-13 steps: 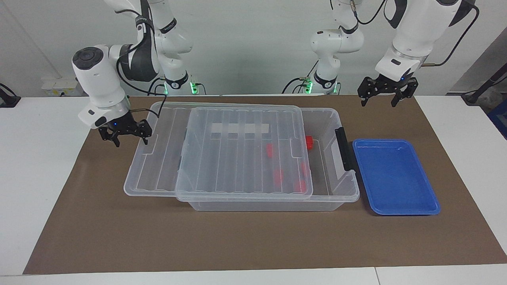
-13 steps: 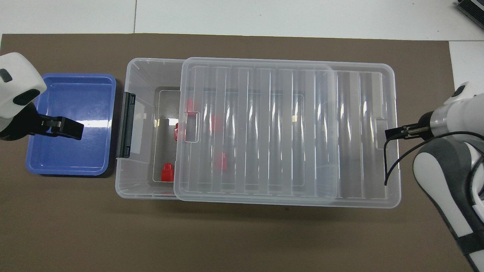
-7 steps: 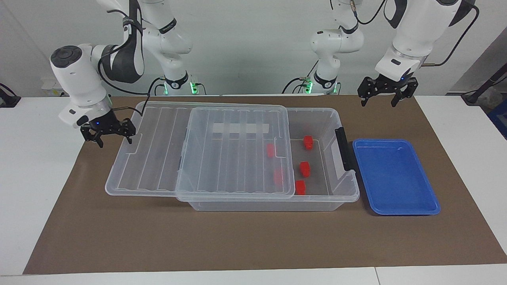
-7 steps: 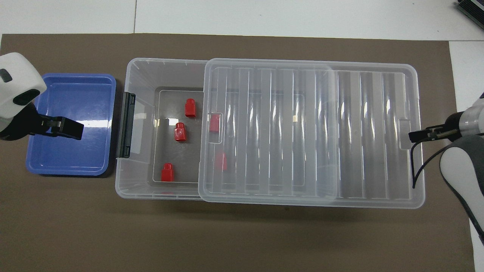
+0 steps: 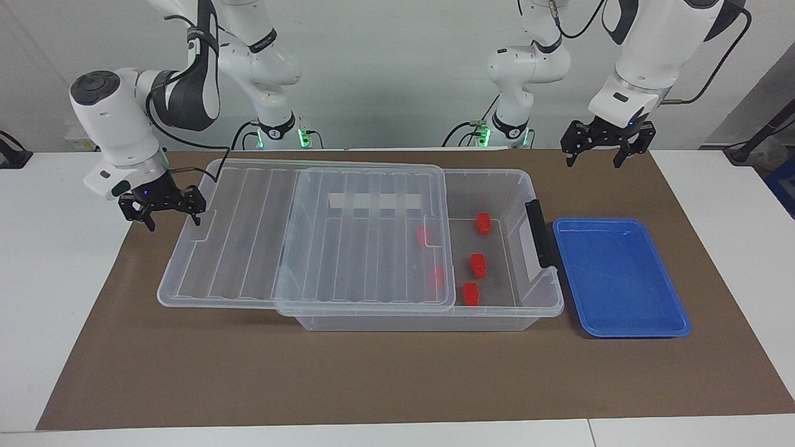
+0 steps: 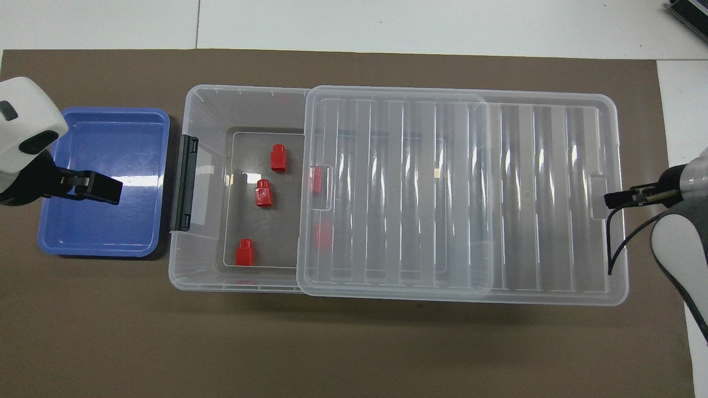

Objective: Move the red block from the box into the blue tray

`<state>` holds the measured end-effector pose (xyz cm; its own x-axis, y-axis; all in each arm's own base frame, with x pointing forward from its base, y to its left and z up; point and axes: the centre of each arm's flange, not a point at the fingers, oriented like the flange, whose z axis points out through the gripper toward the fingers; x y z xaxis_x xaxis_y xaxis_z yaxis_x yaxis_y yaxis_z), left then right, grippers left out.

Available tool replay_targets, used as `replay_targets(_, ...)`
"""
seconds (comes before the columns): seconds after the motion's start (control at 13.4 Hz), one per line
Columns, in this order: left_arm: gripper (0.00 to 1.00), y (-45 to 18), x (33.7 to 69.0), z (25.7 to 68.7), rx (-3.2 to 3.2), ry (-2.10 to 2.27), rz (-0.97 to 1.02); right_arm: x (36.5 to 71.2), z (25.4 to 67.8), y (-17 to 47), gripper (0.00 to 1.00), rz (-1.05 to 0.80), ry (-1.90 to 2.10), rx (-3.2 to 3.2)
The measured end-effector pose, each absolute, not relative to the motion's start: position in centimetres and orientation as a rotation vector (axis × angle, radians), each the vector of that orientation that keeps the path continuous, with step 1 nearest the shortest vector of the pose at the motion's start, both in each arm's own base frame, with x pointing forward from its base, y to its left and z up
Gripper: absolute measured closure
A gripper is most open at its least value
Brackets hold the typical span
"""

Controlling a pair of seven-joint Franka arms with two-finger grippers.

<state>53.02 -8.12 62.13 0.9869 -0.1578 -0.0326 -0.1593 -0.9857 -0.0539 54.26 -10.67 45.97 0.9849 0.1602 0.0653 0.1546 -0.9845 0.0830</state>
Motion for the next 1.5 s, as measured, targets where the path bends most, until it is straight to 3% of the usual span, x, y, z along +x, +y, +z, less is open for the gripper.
replay_targets(0.45, 0.0, -8.1, 53.0, 62.1, -3.075, 0.246, 0.044, 54.7, 47.4, -10.8, 0.0, 0.134, 0.241, 3.045)
replay_targets(1.12, 0.0, -8.1, 53.0, 62.1, -3.075, 0.244, 0.044, 55.4, 59.4, 0.8, 0.0, 0.091, -0.09, 3.075)
replay_targets(1.5, 0.0, -8.1, 53.0, 62.1, -3.075, 0.246, 0.046, 56.0, 64.7, 1.8, 0.0, 0.068, -0.196, 3.083)
